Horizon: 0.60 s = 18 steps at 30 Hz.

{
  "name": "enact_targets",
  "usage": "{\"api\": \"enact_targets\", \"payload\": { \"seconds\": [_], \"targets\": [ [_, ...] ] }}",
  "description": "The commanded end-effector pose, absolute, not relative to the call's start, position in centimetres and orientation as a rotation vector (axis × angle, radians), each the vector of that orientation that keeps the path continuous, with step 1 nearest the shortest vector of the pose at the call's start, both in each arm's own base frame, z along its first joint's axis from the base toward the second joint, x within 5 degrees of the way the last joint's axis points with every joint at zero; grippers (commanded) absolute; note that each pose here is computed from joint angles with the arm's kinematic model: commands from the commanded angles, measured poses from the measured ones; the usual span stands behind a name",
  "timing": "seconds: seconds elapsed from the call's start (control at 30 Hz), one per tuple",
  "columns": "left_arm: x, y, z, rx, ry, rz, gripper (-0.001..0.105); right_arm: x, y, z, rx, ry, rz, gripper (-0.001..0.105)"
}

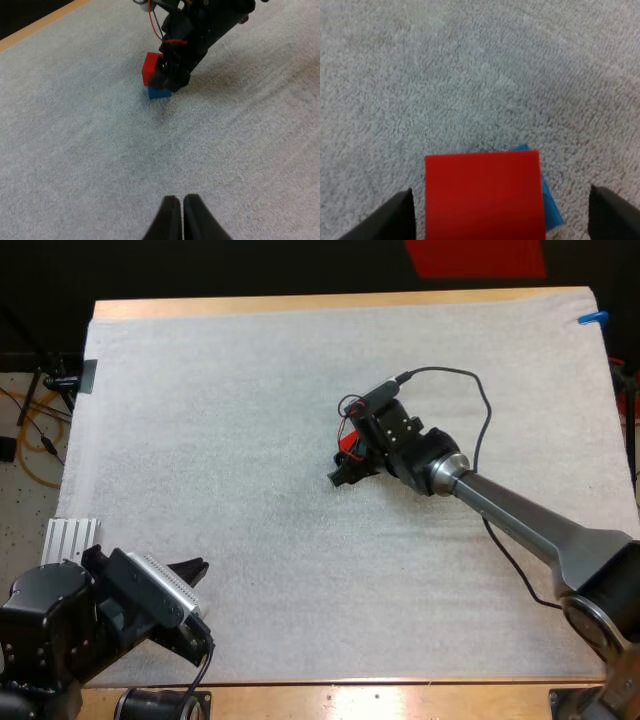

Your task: Stack red cube on blue cube

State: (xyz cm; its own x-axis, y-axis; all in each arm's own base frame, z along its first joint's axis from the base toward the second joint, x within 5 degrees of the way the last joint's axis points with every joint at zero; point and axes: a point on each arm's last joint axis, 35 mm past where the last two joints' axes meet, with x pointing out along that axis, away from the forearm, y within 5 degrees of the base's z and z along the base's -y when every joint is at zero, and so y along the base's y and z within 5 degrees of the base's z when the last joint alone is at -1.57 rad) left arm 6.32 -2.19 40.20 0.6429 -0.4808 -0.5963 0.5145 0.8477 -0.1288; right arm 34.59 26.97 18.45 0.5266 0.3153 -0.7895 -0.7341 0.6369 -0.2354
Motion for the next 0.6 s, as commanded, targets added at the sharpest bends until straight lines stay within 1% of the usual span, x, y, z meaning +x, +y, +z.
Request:
{"api": "enact_targets", "payload": {
  "seconds": [0.0, 0.03, 0.1, 0.13, 0.2, 0.27, 0.37, 0.4, 0.43, 0.47, 0.57],
  "targets": [
    [6.2, -2.2, 40.4, 0.041, 0.648, -0.574, 0.0, 34.5, 26.8, 21.3, -0.583, 0.713, 0.664, 0.069],
    [6.3, -2.2, 40.4, 0.042, 0.645, -0.574, 0.0, 34.4, 26.7, 21.8, -0.579, 0.701, 0.663, 0.069],
    [6.4, -2.2, 40.6, 0.045, 0.628, -0.574, 0.0, 33.9, 26.3, 24.4, -0.559, 0.644, 0.66, 0.069],
    [6.4, -2.3, 40.6, 0.046, 0.621, -0.574, 0.0, 33.8, 26.2, 24.9, -0.556, 0.634, 0.659, 0.069],
    [6.7, -2.3, 40.8, 0.051, 0.588, -0.573, 0.0, 33.1, 25.7, 27.5, -0.536, 0.574, 0.655, 0.069],
    [7.2, -2.3, 41.1, 0.043, 0.562, -0.552, 0.0, 32.8, 25.1, 29.0, -0.522, 0.542, 0.645, 0.069],
    [8.8, -2.1, 41.5, -0.003, 0.541, -0.402, 0.0, 33.1, 23.3, 30.8, -0.497, 0.511, 0.604, 0.069],
    [9.6, -1.9, 41.6, 0.003, 0.525, -0.332, 0.0, 33.5, 22.3, 31.2, -0.488, 0.512, 0.579, 0.069],
    [10.0, -1.9, 41.7, 0.013, 0.513, -0.3, 0.0, 33.6, 22.0, 31.3, -0.486, 0.515, 0.571, 0.069],
    [10.9, -1.8, 41.9, 0.027, 0.494, -0.246, 0.0, 34.0, 20.8, 31.6, -0.479, 0.525, 0.542, 0.069],
    [13.1, -1.8, 42.0, 0.046, 0.464, -0.168, 0.0, 34.9, 17.7, 32.3, -0.459, 0.555, 0.468, 0.069]
  ]
}}
